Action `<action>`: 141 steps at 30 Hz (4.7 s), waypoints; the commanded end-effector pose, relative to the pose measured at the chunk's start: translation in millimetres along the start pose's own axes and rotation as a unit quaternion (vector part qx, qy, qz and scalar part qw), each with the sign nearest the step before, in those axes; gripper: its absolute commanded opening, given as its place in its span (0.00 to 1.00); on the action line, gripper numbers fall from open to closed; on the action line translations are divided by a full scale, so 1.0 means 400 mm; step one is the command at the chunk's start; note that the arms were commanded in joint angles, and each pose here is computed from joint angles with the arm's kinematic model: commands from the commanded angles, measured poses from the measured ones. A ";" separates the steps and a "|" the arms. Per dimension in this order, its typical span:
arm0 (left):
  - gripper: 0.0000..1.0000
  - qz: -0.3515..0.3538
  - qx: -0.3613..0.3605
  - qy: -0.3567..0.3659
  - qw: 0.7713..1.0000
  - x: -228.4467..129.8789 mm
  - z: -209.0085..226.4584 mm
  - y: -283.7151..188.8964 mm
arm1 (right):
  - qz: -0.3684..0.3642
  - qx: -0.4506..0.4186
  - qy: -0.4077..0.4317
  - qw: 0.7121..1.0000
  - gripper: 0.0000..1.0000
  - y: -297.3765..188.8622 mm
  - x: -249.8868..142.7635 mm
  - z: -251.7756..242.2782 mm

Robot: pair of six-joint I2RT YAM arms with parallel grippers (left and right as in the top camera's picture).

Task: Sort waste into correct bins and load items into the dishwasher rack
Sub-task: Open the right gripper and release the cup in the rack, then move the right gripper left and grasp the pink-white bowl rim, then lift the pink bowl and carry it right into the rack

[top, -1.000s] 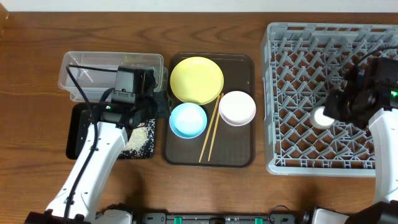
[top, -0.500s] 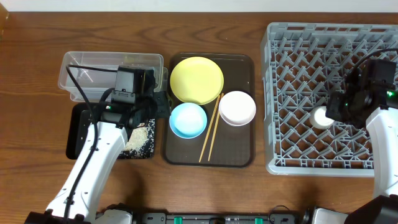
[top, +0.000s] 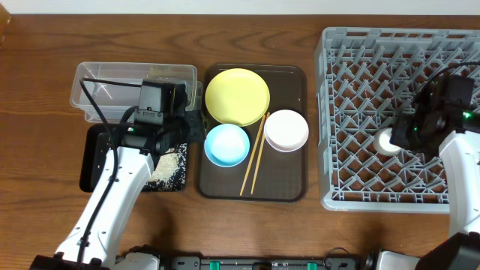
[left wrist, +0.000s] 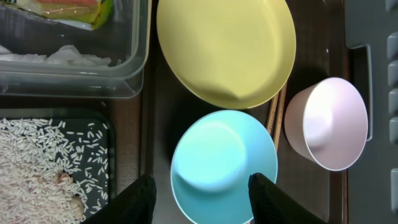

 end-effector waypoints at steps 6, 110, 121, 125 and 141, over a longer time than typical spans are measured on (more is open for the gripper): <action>0.51 -0.004 0.006 0.009 1.000 0.002 0.001 -0.004 | -0.027 -0.037 0.030 0.998 0.01 0.041 0.009 -0.019; 0.65 0.034 0.158 -0.069 0.984 -0.045 0.059 -0.009 | -0.503 -0.099 -0.342 0.788 0.01 -0.121 0.183 0.359; 0.65 0.034 0.158 -0.069 0.984 -0.045 0.059 -0.009 | -0.477 -0.145 -0.366 0.786 0.01 0.026 0.245 0.337; 0.65 0.034 0.158 -0.069 0.984 -0.045 0.059 -0.009 | -0.482 -0.146 -0.365 0.783 0.01 0.068 0.255 0.347; 0.65 0.034 0.158 -0.069 0.984 -0.045 0.059 -0.009 | -0.467 -0.185 -0.384 0.774 0.01 0.151 0.248 0.367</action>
Point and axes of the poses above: each gripper's point midway between its finger pads, its own y axis out along the fingers, its own z axis along the line the jaws close on, x = y × z, the point moved 10 cm from there along -y, back along the fingers, and after that the axes turned 10 degrees about y, right-handed, at the moved point
